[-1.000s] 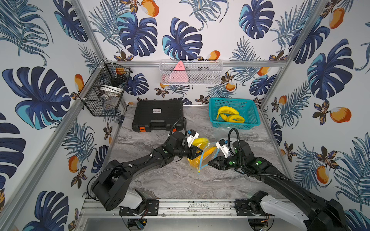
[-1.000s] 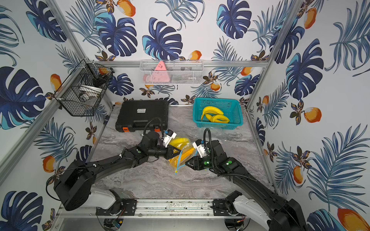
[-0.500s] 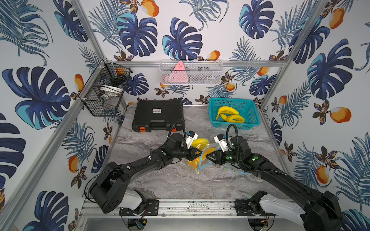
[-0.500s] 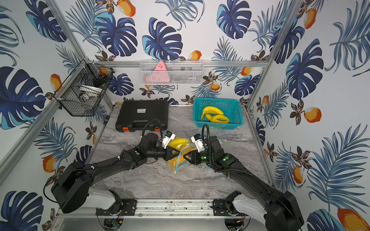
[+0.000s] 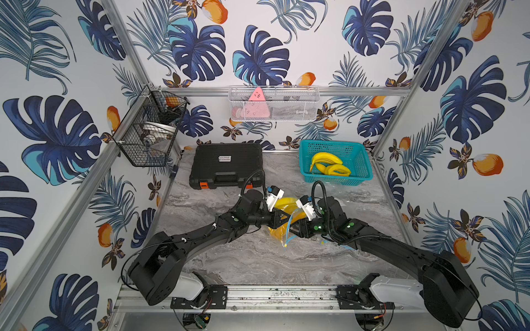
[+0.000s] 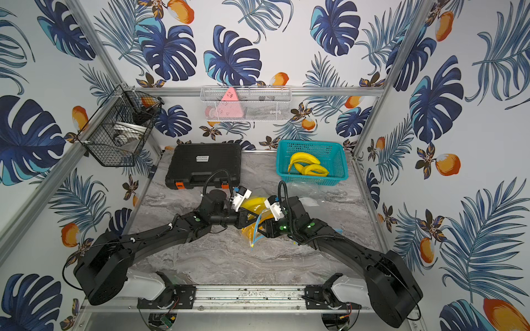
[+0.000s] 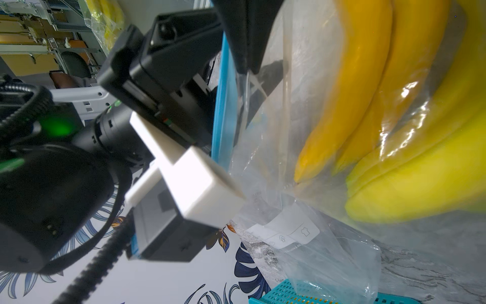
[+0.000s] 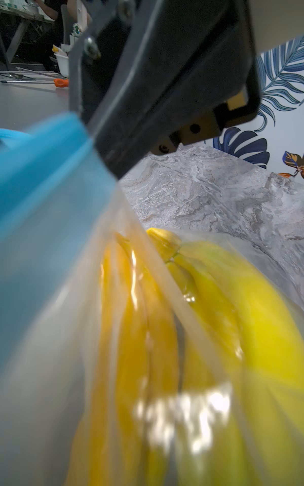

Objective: Open the zip-top bag and take out the banana
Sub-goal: Pick up the banana from the zipper food storage bag.

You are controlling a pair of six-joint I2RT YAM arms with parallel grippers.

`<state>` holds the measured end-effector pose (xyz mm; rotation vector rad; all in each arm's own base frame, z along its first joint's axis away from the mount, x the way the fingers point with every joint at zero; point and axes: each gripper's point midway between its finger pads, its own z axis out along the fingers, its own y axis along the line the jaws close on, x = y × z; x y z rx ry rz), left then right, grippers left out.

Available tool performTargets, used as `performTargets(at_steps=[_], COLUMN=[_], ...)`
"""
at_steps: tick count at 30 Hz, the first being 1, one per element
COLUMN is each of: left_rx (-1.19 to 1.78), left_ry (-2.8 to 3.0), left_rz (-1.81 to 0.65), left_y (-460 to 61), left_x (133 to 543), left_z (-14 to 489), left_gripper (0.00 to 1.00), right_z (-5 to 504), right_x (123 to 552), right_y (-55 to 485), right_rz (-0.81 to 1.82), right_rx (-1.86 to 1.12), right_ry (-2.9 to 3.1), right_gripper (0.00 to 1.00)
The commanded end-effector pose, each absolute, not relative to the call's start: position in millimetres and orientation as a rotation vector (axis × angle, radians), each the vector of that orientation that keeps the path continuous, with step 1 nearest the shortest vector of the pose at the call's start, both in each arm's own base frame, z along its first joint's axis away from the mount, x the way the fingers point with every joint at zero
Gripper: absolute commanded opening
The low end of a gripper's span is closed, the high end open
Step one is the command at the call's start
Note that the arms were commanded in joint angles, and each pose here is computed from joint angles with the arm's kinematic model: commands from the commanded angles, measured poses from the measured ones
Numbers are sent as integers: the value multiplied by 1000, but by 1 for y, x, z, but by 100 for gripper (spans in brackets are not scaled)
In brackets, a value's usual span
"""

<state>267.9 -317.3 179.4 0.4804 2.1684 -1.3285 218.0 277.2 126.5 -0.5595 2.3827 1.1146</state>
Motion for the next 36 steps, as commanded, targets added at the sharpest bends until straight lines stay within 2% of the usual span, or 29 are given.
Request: performTargets(at_steps=[1,4,10,15,25,27,29,31,34,36], left_rx=[476,472,449,371,312,332,349,375,391,424], left_ry=[2109,2111,2120,2112,2103,2138,2177,2187,2194,2212], left_rz=[-1347,-1334,-1332,-1380,-1378,-1291,-1142,-993,-828,-774], left_y=[-320,-319,-317,-311,-296,-289,-276,-263,-248,-247], left_x=[272,274,273,266,249,249,254,261,270,275], left_z=[190,188,178,163,155,152,155,168,182,184], left_gripper=[0,0,0,0,0,0,21,30,50,54], right_z=[114,84,55,61,58,59,59,62,71,74], right_x=[209,192,168,178,204,203,202,201,204,208], right_y=[289,289,277,292,313,307,292,275,261,259], right_rz=[1114,1063,1017,1043,1139,1125,1060,989,948,938], right_rx=[-626,-649,-562,-469,-200,-195,-182,-161,-147,-143], right_ry=[2389,2495,2583,2534,2425,2409,2411,2404,2374,2365], right_gripper=[47,41,41,49,50,50,50,50,50,50])
